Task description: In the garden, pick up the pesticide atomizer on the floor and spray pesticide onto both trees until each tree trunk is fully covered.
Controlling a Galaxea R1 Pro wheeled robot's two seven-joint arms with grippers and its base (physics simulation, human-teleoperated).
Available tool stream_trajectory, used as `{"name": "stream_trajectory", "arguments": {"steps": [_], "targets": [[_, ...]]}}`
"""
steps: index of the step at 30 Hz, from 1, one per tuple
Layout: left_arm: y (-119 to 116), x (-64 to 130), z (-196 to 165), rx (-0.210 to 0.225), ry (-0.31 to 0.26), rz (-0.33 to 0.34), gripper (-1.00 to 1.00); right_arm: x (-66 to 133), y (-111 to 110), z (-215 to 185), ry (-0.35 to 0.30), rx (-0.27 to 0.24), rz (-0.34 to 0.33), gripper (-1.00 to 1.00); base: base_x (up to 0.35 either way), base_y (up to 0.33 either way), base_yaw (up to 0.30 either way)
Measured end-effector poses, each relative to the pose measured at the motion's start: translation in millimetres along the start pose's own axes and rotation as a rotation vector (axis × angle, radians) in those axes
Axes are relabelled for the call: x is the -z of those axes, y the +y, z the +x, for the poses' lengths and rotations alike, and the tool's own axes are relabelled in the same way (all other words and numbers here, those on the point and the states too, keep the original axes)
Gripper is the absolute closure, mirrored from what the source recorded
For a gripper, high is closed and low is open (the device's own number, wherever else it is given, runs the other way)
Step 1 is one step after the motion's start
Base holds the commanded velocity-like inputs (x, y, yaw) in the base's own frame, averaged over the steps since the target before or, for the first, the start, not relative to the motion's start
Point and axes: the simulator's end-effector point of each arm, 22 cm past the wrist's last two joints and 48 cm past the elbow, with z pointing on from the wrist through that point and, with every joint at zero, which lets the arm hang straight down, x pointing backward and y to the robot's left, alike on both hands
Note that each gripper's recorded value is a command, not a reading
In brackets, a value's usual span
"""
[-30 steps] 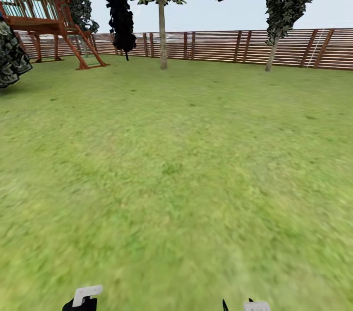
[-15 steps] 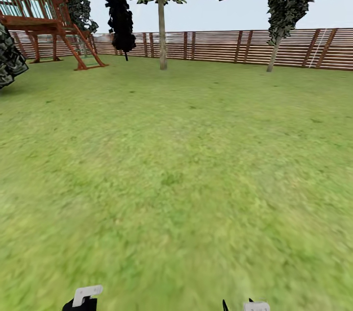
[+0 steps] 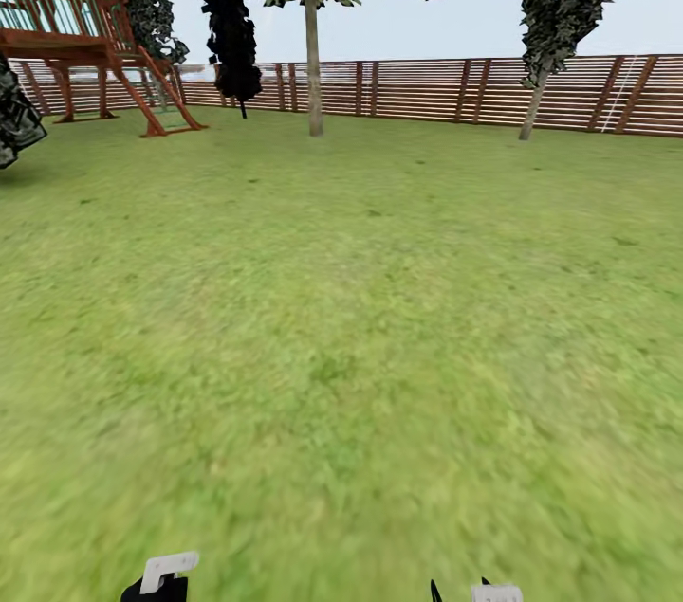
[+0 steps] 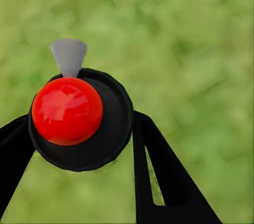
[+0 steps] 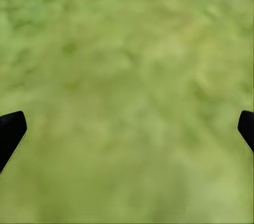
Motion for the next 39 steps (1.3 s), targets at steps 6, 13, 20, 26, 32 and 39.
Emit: {"name": "stream_trajectory", "arguments": {"steps": [6,13,20,26,32,39], "targets": [[0.1,-0.1,-0.3,0.000,-0.001,0.000,1.00,0.0,-0.1,-0.1,0.000,0.000,0.000,-1.00,0.339,0.000,0.000],[0.0,0.0,0.0,0.000,0.000,0.000,1.00,0.0,0.0,0.0,0.000,0.000,0.000,-1.00,0.339,0.000,0.000],[0.1,-0.1,-0.3,0.000,-0.001,0.000,1.00,0.0,0.1,0.0,0.000,0.000,0.000,-1.00,0.339,0.000,0.000],[0.0,0.0,0.0,0.000,0.000,0.000,1.00,0.0,-0.1,0.0,0.000,0.000,0.000,-1.00,0.339,0.000,0.000],[0.0,0.0,-0.1,0.000,0.000,0.000,1.00,0.0,0.1,-0.1,0.000,0.000,0.000,-1.00,0.339,0.000,0.000],[0.1,0.0,-0.2,0.000,-0.001,0.000,1.00,0.0,0.0,0.0,0.000,0.000,0.000,-1.00,0.339,0.000,0.000]]}}
